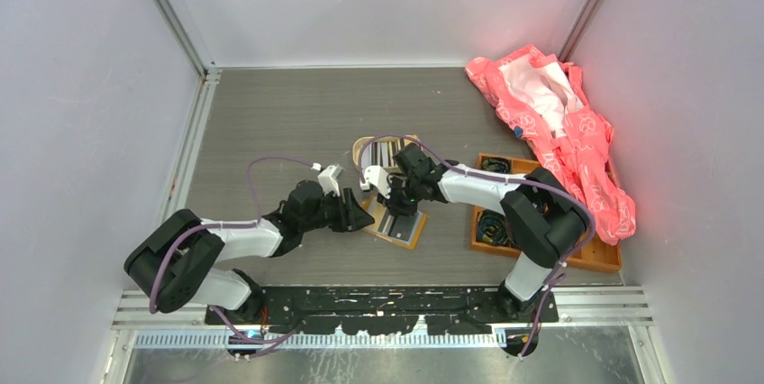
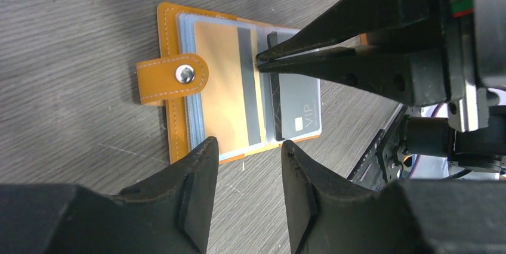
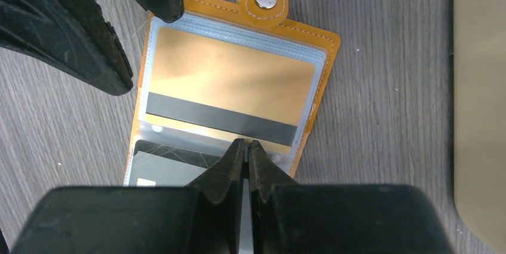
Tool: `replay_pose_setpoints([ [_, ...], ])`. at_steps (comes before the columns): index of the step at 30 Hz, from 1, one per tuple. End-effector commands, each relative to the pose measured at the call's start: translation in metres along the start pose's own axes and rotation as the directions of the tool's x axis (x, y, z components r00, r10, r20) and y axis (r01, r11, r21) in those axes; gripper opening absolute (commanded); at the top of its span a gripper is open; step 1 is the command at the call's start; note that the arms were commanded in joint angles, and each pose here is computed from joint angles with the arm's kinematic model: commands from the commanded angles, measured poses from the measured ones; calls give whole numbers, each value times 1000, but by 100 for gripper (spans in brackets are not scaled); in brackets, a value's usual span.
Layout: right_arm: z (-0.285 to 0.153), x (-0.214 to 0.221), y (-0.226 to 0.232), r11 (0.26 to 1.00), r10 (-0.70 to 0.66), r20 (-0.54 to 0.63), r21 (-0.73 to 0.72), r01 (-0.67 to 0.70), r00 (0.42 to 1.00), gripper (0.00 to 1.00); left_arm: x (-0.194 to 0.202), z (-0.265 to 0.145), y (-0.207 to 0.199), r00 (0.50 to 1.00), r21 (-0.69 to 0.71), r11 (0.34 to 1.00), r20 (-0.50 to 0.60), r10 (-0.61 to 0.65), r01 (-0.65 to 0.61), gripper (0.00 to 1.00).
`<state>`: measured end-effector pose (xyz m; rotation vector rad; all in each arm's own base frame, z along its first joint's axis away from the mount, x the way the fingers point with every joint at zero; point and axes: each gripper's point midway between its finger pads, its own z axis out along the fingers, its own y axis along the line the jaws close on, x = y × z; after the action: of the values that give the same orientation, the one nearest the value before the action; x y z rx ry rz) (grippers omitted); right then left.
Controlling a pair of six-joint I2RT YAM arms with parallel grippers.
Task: Put the credit cards into the card holder
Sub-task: Turn over the card slot in the card holder.
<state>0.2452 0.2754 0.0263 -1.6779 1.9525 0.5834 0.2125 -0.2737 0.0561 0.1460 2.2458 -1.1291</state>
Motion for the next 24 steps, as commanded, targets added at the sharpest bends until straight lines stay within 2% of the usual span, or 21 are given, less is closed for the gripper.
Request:
replay_pose_setpoints([
  [1,5,7,0,998,-59,-21,-5,59,998,12,-15,6,-12,999,35,999,23,33,-34,44],
  [14,10,13,8,996,-78,-47,-44,76,996,11,-9,7,9,1000,-83,997,-22,3,-4,46],
  [24,10,12,8,996,-77,-47,-44,74,996,11,-4,12,-10,998,19,999,-53,-38,39,43],
])
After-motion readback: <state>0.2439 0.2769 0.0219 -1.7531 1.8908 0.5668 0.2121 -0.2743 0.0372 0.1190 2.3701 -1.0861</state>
